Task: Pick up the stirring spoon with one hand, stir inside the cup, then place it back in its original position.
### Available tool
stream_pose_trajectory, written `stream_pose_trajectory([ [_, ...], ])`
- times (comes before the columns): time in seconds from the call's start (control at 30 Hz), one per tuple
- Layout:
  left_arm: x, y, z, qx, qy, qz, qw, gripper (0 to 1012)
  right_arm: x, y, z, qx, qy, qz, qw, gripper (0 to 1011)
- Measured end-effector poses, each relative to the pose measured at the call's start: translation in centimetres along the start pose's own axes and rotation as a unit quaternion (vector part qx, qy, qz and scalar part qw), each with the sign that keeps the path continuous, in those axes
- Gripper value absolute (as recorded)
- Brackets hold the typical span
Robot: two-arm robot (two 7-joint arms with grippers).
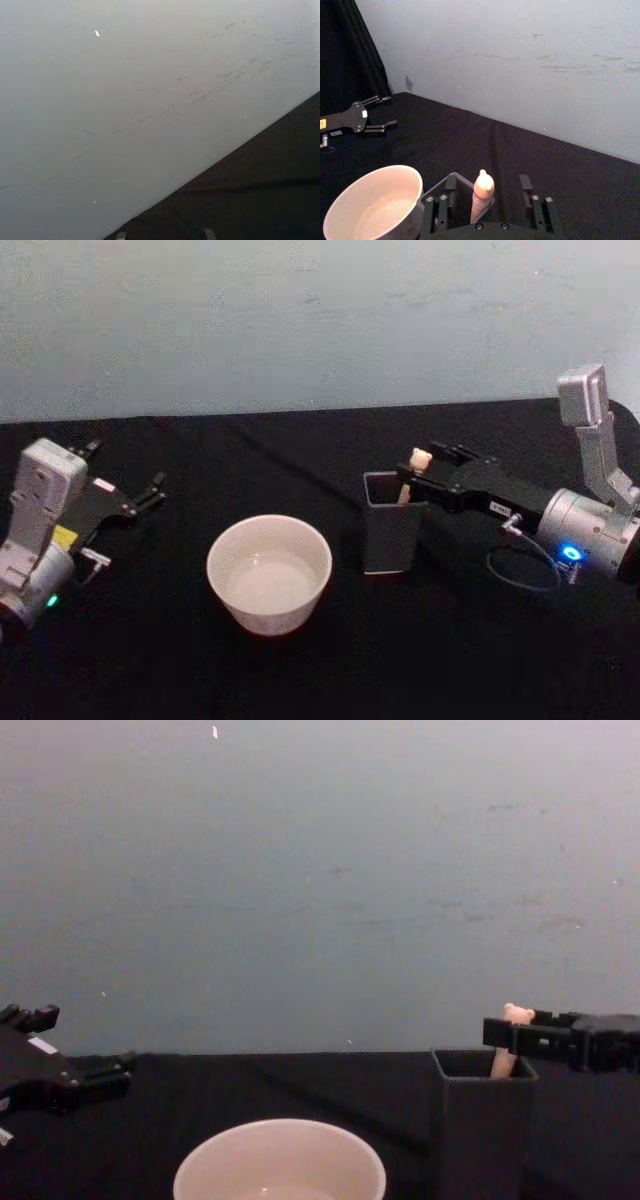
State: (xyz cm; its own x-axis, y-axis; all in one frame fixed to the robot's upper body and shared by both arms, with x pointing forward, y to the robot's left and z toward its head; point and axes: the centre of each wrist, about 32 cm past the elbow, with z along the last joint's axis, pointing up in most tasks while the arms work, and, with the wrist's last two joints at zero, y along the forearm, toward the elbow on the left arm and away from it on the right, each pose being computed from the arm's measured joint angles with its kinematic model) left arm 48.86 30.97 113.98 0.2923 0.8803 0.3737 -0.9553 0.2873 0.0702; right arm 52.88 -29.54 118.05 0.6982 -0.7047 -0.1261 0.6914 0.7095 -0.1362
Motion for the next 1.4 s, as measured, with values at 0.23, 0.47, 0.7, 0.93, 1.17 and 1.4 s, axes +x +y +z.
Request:
stream_pose_trajectory([
  [0.23,0.0,0.0,0.0,0.0,0.0,0.0,1.0,1001,0.0,0.0,0.0,0.0,0.0,0.0,1.0,570],
  [0.47,0.0,0.0,0.0,0.0,0.0,0.0,1.0,1001,0.0,0.0,0.0,0.0,0.0,0.0,1.0,343],
  [0.7,0.0,0.0,0.0,0.0,0.0,0.0,1.0,1001,0.0,0.0,0.0,0.0,0.0,0.0,1.0,214],
  [0.93,0.0,0.0,0.0,0.0,0.0,0.0,1.0,1002,0.0,0.0,0.0,0.0,0.0,0.0,1.0,214],
  [1.17,0.0,0.0,0.0,0.0,0.0,0.0,1.0,1001,0.0,0.0,0.0,0.0,0.0,0.0,1.0,214],
  [1.4,0.0,0.0,0.0,0.0,0.0,0.0,1.0,1001,0.0,0.0,0.0,0.0,0.0,0.0,1.0,214],
])
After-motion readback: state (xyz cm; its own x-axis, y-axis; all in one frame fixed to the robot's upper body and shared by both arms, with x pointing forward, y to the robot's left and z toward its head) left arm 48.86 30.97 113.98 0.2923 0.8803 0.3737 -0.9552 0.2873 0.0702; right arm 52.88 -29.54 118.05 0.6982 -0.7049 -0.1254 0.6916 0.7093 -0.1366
